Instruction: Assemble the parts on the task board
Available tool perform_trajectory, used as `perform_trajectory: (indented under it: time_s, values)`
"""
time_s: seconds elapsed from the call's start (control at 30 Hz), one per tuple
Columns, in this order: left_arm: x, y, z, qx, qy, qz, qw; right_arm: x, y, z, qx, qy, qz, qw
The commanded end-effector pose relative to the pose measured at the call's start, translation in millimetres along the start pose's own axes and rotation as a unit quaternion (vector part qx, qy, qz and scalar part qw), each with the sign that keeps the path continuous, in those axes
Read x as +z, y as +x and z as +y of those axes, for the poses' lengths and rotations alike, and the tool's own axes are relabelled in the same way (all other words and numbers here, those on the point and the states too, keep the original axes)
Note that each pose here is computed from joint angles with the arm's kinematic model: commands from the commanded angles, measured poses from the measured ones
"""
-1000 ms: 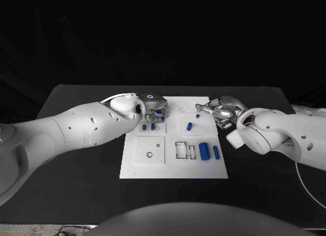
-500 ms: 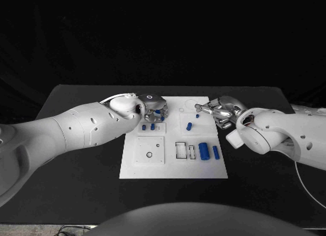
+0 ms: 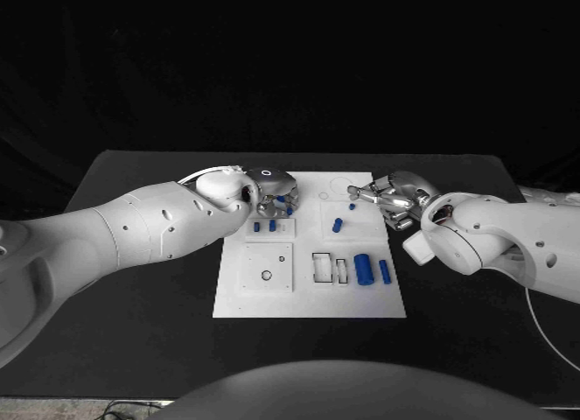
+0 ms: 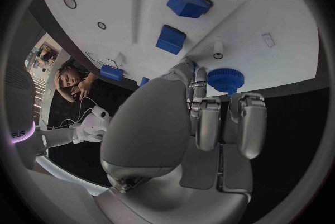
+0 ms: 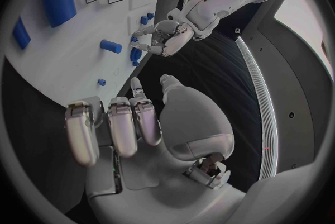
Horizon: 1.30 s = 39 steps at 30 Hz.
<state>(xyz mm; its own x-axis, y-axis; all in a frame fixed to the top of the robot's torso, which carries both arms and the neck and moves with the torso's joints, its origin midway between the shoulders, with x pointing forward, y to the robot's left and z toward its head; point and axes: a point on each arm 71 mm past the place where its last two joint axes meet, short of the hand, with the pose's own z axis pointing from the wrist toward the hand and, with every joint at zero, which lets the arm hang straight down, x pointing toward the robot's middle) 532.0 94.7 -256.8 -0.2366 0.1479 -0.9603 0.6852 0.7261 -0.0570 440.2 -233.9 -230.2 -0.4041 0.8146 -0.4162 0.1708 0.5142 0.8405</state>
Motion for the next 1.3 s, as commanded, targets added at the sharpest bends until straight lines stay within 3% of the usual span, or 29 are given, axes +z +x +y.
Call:
perform_trajectory:
  time_s: [0.03, 0.33, 0.63, 0.9, 1.3]
  values:
    - [1.0, 0.5, -2.4, 0.002, 0.007, 0.007, 1.0, -0.1, 2.1, -0.2, -0.001, 0.001, 0.011, 1.0]
    - [2.0, -0.3, -4.9, 0.009, 0.014, 0.003, 1.0, -0.1, 2.4, -0.3, -0.001, 0.002, 0.013, 1.0]
    - [0.0, -3.3, -4.5, 0.018, 0.021, -0.021, 0.999, -0.3, 1.8, -0.8, -0.001, 0.003, 0.013, 1.0]
    - [-5.9, -5.5, -1.3, 0.019, 0.023, -0.036, 0.999, -0.1, 1.0, -1.7, -0.001, 0.005, 0.013, 1.0]
    - [-21.7, -34.8, 7.8, 0.026, 0.018, -0.073, 0.997, 0.2, 0.8, -4.1, -0.001, 0.01, 0.013, 1.0]
